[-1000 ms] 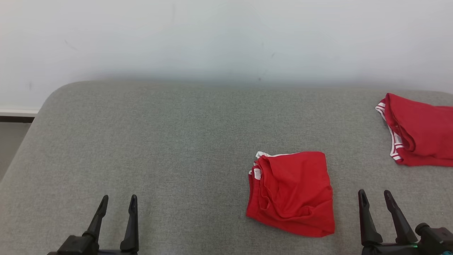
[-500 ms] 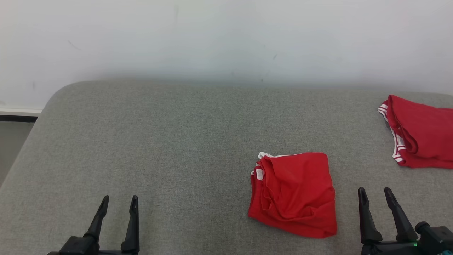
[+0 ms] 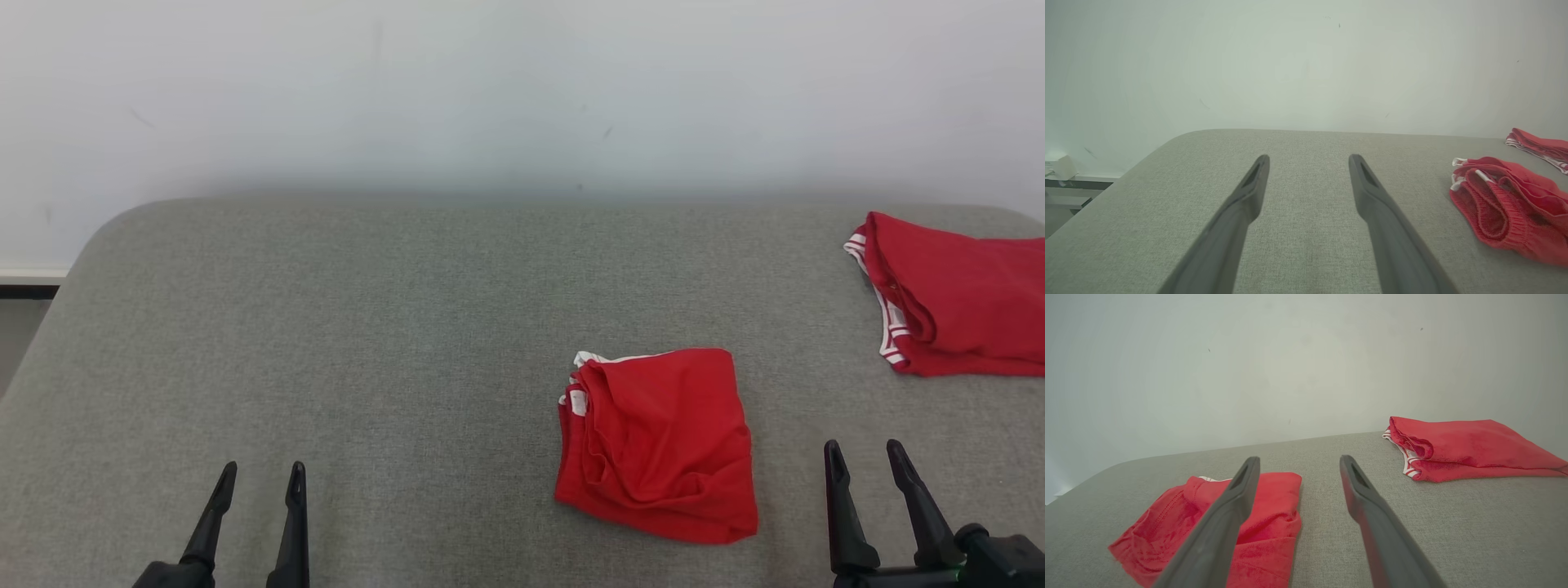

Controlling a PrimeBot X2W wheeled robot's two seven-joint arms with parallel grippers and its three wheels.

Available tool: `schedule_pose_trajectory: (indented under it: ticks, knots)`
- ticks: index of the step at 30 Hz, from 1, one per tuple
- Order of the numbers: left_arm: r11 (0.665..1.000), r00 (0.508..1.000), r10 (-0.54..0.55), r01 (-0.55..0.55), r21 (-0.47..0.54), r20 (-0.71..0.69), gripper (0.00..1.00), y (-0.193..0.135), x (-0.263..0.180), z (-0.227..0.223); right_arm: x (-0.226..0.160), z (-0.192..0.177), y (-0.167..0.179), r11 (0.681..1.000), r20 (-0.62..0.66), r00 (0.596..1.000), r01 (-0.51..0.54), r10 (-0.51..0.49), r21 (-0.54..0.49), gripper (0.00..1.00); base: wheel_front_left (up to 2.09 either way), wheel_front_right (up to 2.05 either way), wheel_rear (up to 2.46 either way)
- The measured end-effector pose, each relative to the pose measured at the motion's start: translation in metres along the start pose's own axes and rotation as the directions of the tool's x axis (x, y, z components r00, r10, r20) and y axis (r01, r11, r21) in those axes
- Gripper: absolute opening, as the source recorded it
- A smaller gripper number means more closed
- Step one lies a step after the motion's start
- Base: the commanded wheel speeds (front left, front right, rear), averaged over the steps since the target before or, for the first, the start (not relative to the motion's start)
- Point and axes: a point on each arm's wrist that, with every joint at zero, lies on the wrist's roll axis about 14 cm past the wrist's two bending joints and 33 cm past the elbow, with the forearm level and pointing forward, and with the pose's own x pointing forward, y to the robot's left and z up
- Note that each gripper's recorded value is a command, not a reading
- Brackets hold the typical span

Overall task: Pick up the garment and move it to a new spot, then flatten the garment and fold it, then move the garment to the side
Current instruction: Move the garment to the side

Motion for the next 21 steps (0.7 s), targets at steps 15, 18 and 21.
schedule_pose_trajectory:
  ticks: [15, 18, 21]
  knots:
    - [0.999, 0.999, -0.032, 0.032, 0.006, -0.002, 1.00, -0.011, 0.001, -0.001, -0.021, 0.002, -0.013, 0.998, 0.001, 0.999, 0.053, -0.053, -0.026, 1.00, 0.00, 0.00, 0.00]
    - [0.999, 0.999, -0.041, 0.041, 0.011, -0.003, 1.00, -0.012, 0.001, -0.001, -0.024, 0.001, -0.014, 0.998, -0.002, 0.998, 0.056, -0.056, -0.030, 1.00, 0.00, 0.00, 0.00]
    - [0.999, 0.999, -0.046, 0.046, 0.019, -0.008, 1.00, -0.011, 0.001, -0.002, -0.025, -0.001, -0.013, 0.998, -0.008, 0.999, 0.054, -0.054, -0.038, 1.00, 0.00, 0.00, 0.00]
